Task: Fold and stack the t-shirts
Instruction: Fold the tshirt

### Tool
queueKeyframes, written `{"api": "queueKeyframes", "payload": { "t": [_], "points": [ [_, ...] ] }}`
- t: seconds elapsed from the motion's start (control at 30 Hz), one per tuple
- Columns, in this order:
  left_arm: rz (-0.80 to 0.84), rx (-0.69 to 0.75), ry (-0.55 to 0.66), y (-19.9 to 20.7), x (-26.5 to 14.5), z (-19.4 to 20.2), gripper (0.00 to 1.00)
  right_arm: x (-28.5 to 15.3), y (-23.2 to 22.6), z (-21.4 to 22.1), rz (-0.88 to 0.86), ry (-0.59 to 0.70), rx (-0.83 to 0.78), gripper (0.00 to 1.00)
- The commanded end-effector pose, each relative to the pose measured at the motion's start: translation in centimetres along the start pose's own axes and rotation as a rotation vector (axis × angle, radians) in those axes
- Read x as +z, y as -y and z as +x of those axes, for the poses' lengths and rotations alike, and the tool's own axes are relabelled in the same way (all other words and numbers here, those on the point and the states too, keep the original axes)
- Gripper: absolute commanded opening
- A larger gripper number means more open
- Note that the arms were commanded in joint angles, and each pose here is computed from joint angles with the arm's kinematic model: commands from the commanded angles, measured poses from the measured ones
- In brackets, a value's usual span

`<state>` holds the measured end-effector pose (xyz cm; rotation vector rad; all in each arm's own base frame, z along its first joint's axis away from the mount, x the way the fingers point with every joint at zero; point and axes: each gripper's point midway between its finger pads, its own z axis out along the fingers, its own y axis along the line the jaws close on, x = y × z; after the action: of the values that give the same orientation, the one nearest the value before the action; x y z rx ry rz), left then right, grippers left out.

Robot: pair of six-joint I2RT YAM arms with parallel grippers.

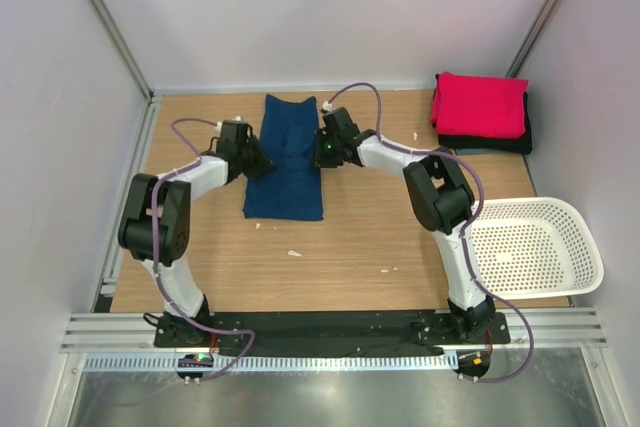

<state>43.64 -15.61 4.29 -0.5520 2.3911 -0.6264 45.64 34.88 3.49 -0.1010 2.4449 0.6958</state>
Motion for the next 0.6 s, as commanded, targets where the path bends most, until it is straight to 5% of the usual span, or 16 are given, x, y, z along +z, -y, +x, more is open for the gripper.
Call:
{"api": "queueKeyframes", "payload": {
  "t": [0.0, 0.1, 0.23, 0.33, 0.57],
  "points": [
    [0.047, 0.119, 0.078, 2.9, -5.7, -2.9, 0.24, -5.4, -3.5, -4.6, -0.043, 0.068, -0.091, 0.23],
    [0.064, 0.168, 0.131, 4.4, -9.8, -4.2, 0.52, -8.6, -5.0, -5.3, -0.07, 0.063, -0.089, 0.47],
    [-0.053, 0.097, 0.145, 2.3, -14.3, -3.2, 0.59, -11.3, -5.1, -2.6, -0.082, -0.003, -0.007, 0.66],
    [-0.176, -0.019, 0.072, -1.9, -15.0, 0.8, 0.59, -12.3, -4.4, 1.4, -0.087, -0.068, 0.093, 0.68],
    [-0.118, -0.336, 0.092, -5.9, -15.3, 7.4, 0.59, -13.2, -1.8, 7.5, -0.021, -0.086, 0.265, 0.68]
  ]
}}
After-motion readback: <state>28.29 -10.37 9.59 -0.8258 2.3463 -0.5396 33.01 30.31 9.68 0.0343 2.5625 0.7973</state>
